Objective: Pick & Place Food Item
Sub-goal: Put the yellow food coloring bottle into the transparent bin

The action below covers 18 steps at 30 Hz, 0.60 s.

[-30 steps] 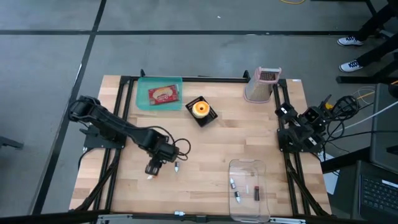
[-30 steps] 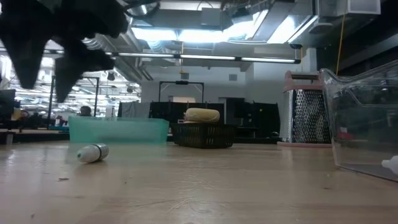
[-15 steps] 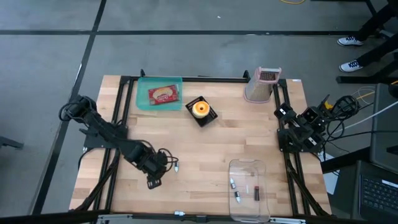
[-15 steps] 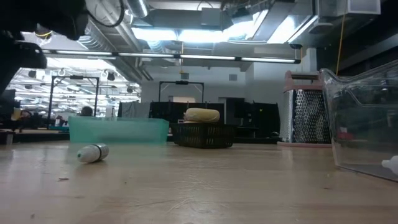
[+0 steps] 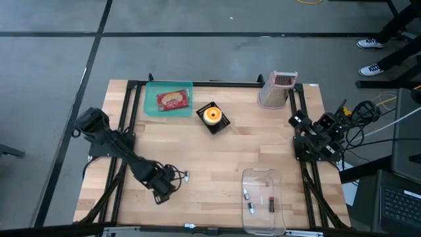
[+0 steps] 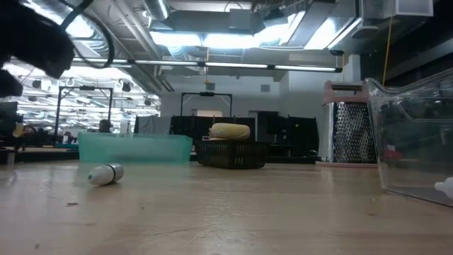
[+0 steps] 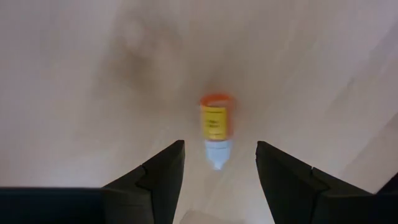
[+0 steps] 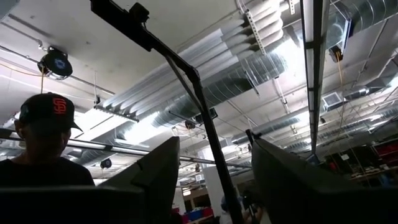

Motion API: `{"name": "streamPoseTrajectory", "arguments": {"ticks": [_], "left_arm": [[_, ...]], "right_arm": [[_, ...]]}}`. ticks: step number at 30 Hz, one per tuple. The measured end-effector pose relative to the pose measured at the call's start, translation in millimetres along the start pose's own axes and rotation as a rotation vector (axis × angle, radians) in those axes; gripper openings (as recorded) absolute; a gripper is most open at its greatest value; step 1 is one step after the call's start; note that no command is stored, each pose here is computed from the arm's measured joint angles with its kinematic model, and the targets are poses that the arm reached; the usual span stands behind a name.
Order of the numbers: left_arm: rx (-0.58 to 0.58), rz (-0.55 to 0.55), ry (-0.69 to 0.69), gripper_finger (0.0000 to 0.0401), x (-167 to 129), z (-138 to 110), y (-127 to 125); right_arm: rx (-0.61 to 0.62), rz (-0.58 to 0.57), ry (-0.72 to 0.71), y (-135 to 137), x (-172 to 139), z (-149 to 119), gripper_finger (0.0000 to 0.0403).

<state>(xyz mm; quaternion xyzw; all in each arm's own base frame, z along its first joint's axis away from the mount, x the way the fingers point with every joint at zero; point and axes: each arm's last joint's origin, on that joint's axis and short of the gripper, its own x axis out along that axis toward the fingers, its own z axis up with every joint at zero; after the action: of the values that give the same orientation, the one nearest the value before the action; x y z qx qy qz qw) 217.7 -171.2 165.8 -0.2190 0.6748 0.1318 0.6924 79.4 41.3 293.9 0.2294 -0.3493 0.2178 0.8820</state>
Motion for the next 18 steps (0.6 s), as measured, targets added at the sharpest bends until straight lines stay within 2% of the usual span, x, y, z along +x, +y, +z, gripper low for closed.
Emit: {"name": "streamPoseTrajectory", "arguments": {"ticks": [11, 14, 18], "left_arm": [[0.023, 0.049, 0.078, 0.0190, 29.5, -0.6, -7.5], [0.043, 0.050, 0.079, 0.0166, 30.6, 2.0, -6.0], [0.060, 0.047, 0.093, 0.0109, 29.6, 9.2, -1.5]], "right_arm": [[-0.001, 0.021, 0.008, 0.5, 0.0, -0.5, 0.0199], [-0.001, 0.021, 0.008, 0.5, 0.0, -0.5, 0.0199], [-0.001, 0.020, 0.008, 0.5, 0.0, -0.5, 0.0199]]}}
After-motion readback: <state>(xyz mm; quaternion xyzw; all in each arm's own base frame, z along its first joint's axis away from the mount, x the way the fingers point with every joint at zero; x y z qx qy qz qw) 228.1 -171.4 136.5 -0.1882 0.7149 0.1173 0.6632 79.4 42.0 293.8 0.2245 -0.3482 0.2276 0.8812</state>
